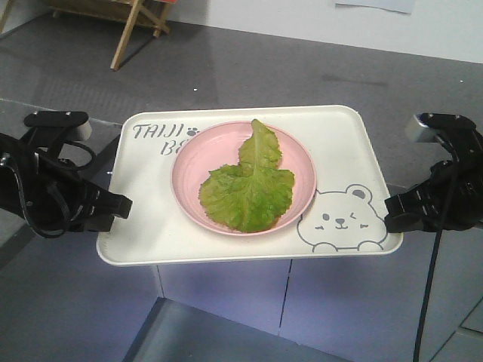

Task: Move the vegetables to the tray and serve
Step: 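Lift the tray with both grippers holding its side edges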

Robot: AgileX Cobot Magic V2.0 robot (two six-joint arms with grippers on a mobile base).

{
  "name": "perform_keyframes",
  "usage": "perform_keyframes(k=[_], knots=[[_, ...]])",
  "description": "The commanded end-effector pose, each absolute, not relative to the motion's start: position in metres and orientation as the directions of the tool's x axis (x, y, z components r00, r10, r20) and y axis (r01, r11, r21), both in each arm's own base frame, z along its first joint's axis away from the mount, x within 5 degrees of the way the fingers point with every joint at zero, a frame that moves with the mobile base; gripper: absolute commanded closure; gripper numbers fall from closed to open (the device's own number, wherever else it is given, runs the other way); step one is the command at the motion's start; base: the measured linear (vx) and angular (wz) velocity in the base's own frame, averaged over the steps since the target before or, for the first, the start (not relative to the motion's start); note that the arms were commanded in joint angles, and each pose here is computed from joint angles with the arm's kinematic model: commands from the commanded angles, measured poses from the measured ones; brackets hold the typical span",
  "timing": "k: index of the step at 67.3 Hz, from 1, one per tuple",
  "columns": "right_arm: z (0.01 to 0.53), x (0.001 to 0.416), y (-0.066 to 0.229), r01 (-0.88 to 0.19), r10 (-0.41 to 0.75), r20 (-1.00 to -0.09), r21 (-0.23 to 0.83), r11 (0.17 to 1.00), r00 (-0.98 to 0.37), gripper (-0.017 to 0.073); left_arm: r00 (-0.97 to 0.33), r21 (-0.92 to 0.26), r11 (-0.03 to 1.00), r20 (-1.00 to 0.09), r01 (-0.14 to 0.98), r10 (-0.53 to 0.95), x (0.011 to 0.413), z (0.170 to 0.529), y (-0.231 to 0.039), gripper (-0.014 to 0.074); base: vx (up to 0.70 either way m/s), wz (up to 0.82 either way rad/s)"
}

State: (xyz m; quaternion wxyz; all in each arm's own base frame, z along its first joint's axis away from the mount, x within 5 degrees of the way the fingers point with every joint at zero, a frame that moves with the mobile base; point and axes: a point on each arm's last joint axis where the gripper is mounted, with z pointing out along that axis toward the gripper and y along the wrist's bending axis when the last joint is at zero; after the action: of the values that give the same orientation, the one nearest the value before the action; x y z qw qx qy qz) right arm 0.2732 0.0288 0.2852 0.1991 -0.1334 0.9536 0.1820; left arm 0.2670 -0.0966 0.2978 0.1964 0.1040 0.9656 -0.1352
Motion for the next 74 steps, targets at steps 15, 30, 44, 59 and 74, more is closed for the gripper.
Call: perform_keyframes(k=[15, 30, 44, 59, 74], knots=[[0.3052, 0.27, 0.0353, -0.369, -0.17, -0.506, 0.324, 0.871, -0.846, 0.0564, -0.849, -0.263, 0.921, -0.515, 0.288, 0.118, 0.2656, 0.3209, -0.1024, 0.06, 0.09, -0.32], [0.3052, 0.27, 0.0353, -0.369, -0.17, -0.506, 0.324, 0.871, -0.846, 0.0564, -0.849, -0.263, 0.921, -0.515, 0.288, 0.118, 0.2656, 0.3209, -0.1024, 0.06, 0.09, -0.27], [0.3052, 0.27, 0.0353, -0.369, -0.17, -0.506, 0.324, 0.871, -0.846, 0.0564, -0.849, -0.263, 0.921, -0.515, 0.288, 0.118, 0.2656, 0.3209, -0.1024, 0.06, 0.09, -0.19], [0.3052, 0.27, 0.0353, -0.369, -0.17, -0.506, 0.324, 0.871, -0.846, 0.0564, -0.849, -0.263, 0.921, -0.515, 0.288, 0.118, 0.2656, 0.3209, -0.1024, 0.06, 0.08, -0.11], [0.3052, 0.27, 0.0353, -0.369, -0.17, -0.506, 0.324, 0.871, -0.846, 0.0564, -0.849, -0.263, 0.921, -0.515, 0.288, 0.118, 0.2656, 0.3209, -0.1024, 0.06, 0.08, -0.11]])
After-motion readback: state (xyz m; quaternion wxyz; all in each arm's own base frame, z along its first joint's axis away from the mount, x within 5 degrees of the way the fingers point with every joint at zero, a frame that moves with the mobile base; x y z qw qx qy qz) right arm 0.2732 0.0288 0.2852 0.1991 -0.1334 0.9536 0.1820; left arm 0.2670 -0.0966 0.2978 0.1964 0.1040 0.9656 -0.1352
